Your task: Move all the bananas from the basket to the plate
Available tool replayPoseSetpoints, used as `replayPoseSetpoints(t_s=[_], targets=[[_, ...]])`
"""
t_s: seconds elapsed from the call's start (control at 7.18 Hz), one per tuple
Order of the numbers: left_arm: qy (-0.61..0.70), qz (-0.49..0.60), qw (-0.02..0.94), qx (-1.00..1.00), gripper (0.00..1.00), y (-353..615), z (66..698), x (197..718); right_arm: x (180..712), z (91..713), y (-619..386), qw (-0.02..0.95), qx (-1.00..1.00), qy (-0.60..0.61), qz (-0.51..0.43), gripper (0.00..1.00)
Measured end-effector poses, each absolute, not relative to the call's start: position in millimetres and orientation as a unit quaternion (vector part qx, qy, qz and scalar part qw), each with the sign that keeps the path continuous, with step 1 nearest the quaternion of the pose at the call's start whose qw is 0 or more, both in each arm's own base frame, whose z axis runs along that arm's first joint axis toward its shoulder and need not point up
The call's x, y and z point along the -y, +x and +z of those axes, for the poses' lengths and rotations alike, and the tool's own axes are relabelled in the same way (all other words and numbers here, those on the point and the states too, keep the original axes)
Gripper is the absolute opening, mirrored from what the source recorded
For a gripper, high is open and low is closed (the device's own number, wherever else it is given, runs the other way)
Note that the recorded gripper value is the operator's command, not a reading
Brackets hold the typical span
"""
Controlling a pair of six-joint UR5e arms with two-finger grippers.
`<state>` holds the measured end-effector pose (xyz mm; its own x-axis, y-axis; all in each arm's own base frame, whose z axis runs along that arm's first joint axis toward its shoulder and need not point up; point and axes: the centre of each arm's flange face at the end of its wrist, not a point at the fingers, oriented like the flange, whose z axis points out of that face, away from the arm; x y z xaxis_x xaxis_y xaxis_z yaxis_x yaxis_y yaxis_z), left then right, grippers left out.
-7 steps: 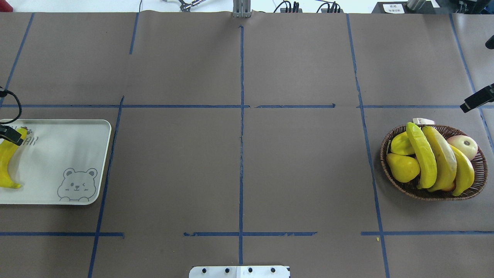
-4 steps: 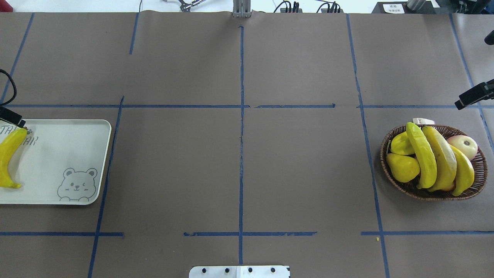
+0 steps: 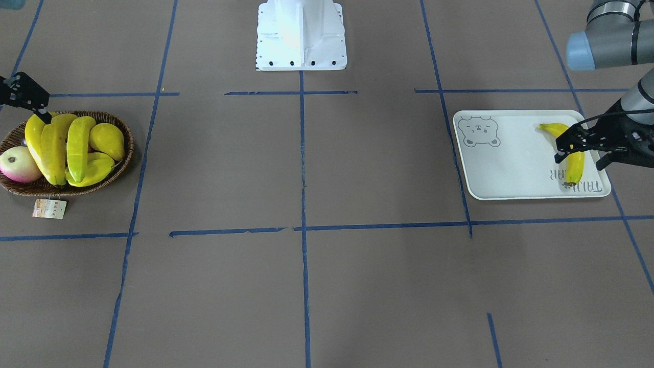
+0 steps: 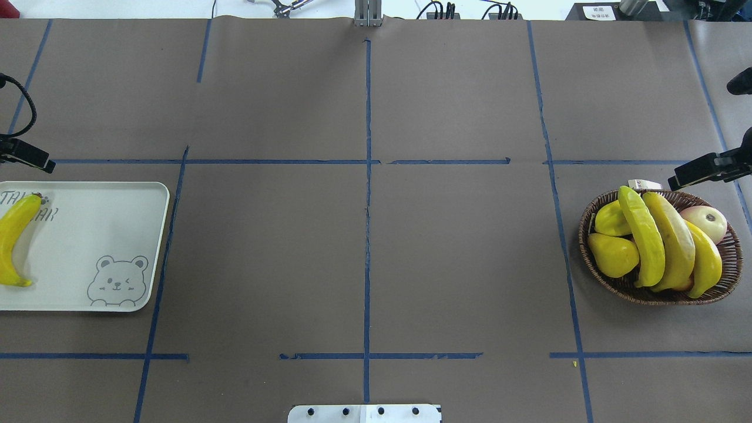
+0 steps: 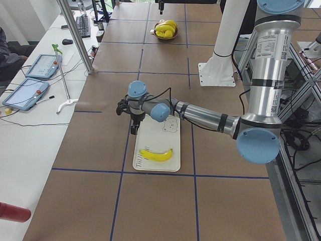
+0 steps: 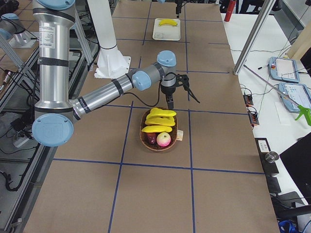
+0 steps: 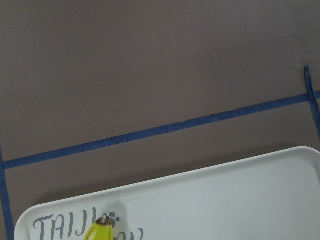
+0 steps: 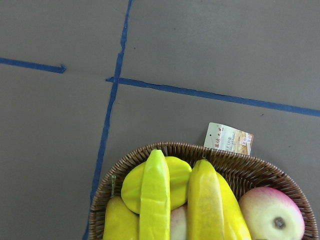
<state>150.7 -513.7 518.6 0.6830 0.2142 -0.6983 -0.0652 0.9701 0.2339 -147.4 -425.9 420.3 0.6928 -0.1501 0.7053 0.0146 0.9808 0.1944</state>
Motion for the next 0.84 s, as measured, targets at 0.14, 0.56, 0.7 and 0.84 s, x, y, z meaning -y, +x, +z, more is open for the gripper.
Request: replayPoseSetpoints(t_s=[0.14, 0.56, 0.7, 0.84], targets=[[0.095, 0.075, 0.912, -0.392, 1.0, 151.2, 517.3, 514.1, 413.9, 420.3, -178.5, 0.919, 0.383, 0.092, -0.033, 0.99], [0.096, 0.075, 0.912, -0.393, 1.0, 152.4, 515.8, 514.5, 372.5, 441.1, -239.5, 0.934, 0.339, 0.104, -0.037, 0.97], [0.096, 0.075, 0.912, -0.393, 1.0, 152.6, 515.6, 514.5, 361.7, 450.2, -245.3, 0.937, 0.331, 0.104, -0.045, 0.92], [0.096, 0.075, 0.912, -0.393, 1.0, 152.7, 516.0, 514.5, 353.8, 459.1, -246.9, 0.94, 0.322, 0.1, -0.051, 0.88]])
